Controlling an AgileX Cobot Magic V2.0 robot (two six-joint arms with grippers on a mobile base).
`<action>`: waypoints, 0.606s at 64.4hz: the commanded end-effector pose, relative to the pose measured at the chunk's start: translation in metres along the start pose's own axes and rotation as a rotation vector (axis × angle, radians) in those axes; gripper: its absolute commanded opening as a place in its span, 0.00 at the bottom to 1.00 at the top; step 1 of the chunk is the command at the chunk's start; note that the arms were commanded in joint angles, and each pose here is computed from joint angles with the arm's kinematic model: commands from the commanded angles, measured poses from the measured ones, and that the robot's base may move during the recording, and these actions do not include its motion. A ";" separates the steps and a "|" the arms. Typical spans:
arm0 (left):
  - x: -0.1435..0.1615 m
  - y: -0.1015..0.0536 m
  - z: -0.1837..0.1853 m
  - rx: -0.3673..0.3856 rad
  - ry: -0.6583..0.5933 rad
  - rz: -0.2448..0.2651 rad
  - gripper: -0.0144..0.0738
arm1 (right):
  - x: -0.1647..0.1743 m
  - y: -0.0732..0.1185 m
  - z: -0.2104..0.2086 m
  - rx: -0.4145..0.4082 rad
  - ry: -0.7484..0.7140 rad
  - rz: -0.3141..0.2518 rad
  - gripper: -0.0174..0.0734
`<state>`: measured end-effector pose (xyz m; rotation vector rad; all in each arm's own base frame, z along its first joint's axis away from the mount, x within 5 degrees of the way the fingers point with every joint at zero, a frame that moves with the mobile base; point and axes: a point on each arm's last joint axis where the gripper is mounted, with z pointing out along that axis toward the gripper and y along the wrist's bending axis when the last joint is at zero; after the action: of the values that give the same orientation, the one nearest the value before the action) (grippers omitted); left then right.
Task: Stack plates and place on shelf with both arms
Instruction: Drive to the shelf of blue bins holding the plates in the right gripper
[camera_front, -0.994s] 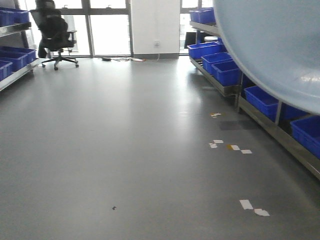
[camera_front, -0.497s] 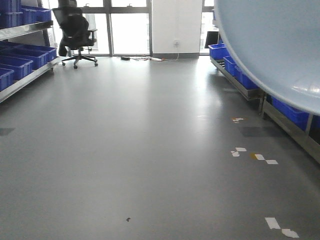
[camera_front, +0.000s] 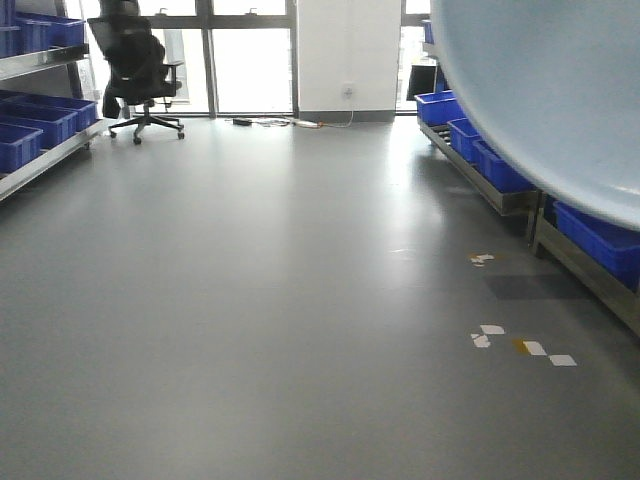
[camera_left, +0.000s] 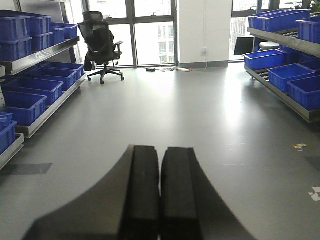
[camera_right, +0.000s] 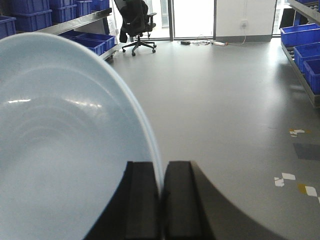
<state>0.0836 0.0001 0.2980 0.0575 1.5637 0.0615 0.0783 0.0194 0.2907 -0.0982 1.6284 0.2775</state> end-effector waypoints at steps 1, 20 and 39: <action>-0.017 0.002 0.000 -0.015 -0.106 -0.013 0.26 | -0.020 0.001 -0.002 0.002 -0.133 -0.002 0.25; -0.017 0.002 0.000 -0.015 -0.106 -0.013 0.26 | -0.020 0.001 -0.002 0.002 -0.133 -0.002 0.25; -0.017 0.002 0.000 -0.015 -0.106 -0.013 0.26 | -0.020 0.001 -0.002 0.002 -0.132 -0.002 0.25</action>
<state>0.0836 0.0001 0.2980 0.0575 1.5637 0.0615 0.0783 0.0194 0.2907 -0.0982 1.6284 0.2775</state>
